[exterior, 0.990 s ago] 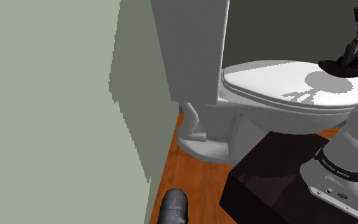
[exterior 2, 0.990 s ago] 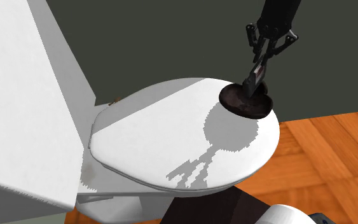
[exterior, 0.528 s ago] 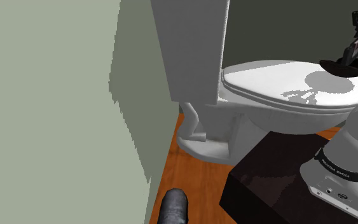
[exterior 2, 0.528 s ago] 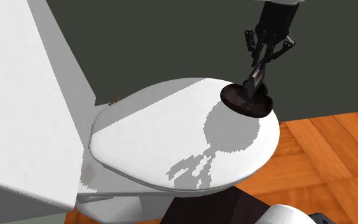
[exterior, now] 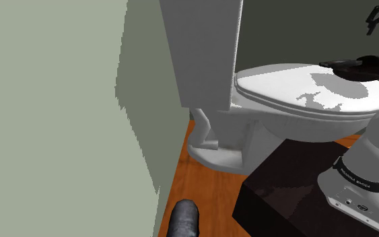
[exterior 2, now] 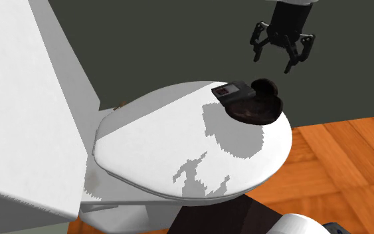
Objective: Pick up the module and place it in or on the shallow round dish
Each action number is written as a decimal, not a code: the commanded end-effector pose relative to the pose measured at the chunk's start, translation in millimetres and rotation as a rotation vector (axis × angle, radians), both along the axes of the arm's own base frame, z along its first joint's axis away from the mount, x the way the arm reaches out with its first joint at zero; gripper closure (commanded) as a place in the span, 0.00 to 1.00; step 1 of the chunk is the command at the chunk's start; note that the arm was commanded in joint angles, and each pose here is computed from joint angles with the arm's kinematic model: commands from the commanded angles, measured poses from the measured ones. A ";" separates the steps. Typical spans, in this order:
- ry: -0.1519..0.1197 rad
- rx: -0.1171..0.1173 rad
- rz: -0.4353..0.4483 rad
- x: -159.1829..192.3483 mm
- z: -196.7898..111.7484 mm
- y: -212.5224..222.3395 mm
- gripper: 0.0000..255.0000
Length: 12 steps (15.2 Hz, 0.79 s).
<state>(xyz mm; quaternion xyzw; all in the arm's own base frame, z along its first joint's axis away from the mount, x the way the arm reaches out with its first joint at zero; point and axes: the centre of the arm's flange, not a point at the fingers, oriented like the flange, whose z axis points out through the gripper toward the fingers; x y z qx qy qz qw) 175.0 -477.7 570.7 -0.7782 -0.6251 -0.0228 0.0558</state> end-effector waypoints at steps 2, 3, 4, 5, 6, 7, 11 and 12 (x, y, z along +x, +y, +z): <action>0.000 0.000 0.000 0.9 26.2 -3.0 0.00; 0.000 0.000 0.000 1.4 39.3 -4.6 0.00; 0.000 0.000 0.000 1.7 49.6 -5.8 0.00; 0.000 0.000 0.000 1.7 49.6 -5.8 0.00; 0.000 0.000 0.000 1.7 49.6 -5.7 0.00; 0.000 0.000 0.000 1.7 49.6 -5.8 0.00; 0.000 0.000 0.000 1.7 49.6 -5.8 0.00; 0.000 0.000 0.000 1.7 49.6 -5.8 0.00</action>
